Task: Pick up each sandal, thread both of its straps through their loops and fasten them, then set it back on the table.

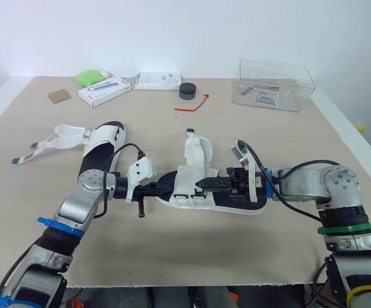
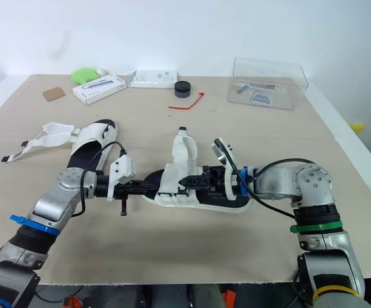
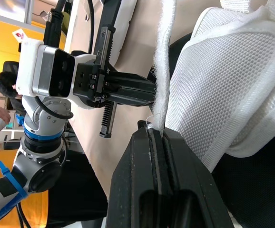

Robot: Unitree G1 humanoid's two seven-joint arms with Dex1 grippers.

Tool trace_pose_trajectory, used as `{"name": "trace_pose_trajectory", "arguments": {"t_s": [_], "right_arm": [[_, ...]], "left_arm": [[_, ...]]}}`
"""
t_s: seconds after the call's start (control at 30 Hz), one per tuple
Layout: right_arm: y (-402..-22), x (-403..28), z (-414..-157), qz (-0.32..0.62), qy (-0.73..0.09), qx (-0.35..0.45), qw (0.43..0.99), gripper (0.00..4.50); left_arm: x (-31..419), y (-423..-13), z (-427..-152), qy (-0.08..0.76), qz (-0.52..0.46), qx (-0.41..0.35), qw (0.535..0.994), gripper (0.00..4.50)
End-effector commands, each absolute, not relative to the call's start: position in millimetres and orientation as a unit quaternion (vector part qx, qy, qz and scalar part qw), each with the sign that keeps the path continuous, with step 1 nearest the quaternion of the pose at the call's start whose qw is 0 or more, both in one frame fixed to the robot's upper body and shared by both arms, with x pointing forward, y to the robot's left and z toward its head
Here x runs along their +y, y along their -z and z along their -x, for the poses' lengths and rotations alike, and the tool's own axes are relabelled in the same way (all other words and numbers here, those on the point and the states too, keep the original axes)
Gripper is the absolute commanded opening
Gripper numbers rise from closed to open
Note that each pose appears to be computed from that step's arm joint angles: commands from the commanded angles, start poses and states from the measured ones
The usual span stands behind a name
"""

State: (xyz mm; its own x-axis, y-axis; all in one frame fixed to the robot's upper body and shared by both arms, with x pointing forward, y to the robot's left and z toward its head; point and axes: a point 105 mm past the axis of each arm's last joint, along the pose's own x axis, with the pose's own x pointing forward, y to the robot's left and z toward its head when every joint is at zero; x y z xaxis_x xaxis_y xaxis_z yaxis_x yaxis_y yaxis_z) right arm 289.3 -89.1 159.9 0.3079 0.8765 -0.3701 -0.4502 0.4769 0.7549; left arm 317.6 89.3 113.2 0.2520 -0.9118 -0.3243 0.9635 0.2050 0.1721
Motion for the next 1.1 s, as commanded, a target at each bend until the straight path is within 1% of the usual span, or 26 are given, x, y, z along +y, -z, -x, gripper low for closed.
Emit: {"name": "trace_pose_trajectory", "arguments": {"t_s": [0.03,0.2,0.4,0.57,1.0,1.1], "right_arm": [[-161.9,-84.8,-280.2,-0.261,-0.451,0.394,0.757,0.04],[-157.8,-85.6,-279.9,-0.257,-0.441,0.397,0.763,0.04],[-152.5,-88.6,-276.3,-0.217,-0.424,0.409,0.778,0.04],[-156.3,-82.8,-269.1,-0.170,-0.434,0.404,0.787,0.04],[-170.9,-71.2,-266.7,-0.145,-0.454,0.374,0.795,0.04],[-168.2,-71.1,-261.3,-0.126,-0.458,0.380,0.794,0.04]], "left_arm": [[92.2,-104.4,-321.2,0.595,-0.181,0.095,0.777,0.00],[92.0,-104.1,-322.0,0.594,-0.180,0.094,0.778,0.00],[93.2,-102.5,-323.0,0.590,-0.183,0.095,0.780,0.00],[93.4,-100.6,-324.6,0.586,-0.189,0.096,0.782,0.00],[92.3,-100.5,-328.7,0.584,-0.193,0.094,0.783,0.00],[91.9,-100.4,-329.0,0.584,-0.193,0.094,0.783,0.00]]}}
